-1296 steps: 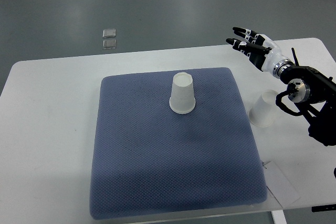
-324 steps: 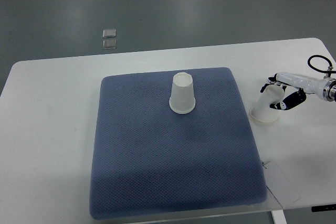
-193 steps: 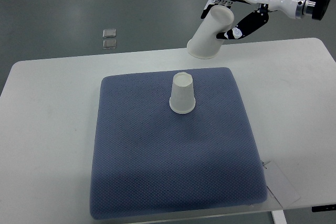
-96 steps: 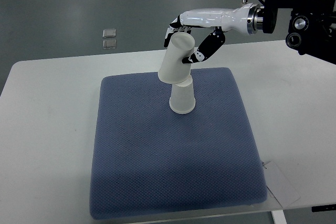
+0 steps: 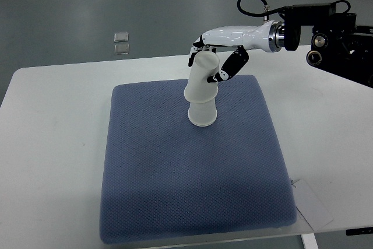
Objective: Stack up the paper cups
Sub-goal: 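Lower the held cup onto the upside-down cup on the mat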
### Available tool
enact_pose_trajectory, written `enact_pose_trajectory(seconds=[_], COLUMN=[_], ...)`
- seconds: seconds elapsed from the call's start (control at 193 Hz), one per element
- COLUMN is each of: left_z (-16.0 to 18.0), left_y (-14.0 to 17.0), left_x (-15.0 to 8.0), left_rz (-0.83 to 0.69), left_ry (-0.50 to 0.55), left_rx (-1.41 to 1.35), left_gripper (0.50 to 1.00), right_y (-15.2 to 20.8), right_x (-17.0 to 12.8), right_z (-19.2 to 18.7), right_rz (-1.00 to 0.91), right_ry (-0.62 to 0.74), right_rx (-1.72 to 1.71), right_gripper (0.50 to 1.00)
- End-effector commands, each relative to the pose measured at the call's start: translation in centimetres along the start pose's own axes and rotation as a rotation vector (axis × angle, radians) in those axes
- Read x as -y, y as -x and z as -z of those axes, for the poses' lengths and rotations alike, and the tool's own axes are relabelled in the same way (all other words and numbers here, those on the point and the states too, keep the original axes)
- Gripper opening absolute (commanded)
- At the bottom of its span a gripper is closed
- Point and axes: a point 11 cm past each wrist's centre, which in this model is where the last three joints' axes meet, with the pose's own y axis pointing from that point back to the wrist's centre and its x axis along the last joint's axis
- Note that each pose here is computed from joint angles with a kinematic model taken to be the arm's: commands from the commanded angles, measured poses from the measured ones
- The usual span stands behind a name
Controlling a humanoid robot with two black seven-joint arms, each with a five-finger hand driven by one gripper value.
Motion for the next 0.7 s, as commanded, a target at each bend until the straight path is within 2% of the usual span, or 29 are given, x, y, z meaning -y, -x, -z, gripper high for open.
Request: enact_pose_trajectory(seconds=[0.0, 0.566, 0.571, 0.592, 0.644, 0.696], left_z=[0.0, 0.0, 0.0, 0.0, 0.0, 0.0], left_y=[0.0, 0.0, 0.0, 0.0, 0.0, 0.0], left_x=[0.0, 0.0, 0.0, 0.0, 0.0, 0.0], left_rz=[0.0, 0.0, 0.0, 0.0, 0.0, 0.0], left_ry=[0.0, 0.0, 0.0, 0.0, 0.0, 0.0], left_rx=[0.0, 0.0, 0.0, 0.0, 0.0, 0.0], left_gripper=[1.0, 1.0, 1.0, 1.0, 1.0, 1.0], right_y=[0.0, 0.4, 0.5, 0.7, 0.9, 1.1], right_x=[0.0, 0.3, 0.3, 0.3, 0.4, 0.4], right_z=[-0.1, -0.9, -1.0, -1.1, -1.1, -1.2], right_rz=[-0.003, 0.01, 0.009, 0.01, 0.017, 0.021], right_ry=[0.01, 0.036, 0.037, 0.038, 0.037, 0.037], right_rx=[-0.001, -0.022, -0.021, -0.017, -0.011, -0.006], right_gripper=[0.5, 0.5, 0.527, 0.56, 0.592, 0.648])
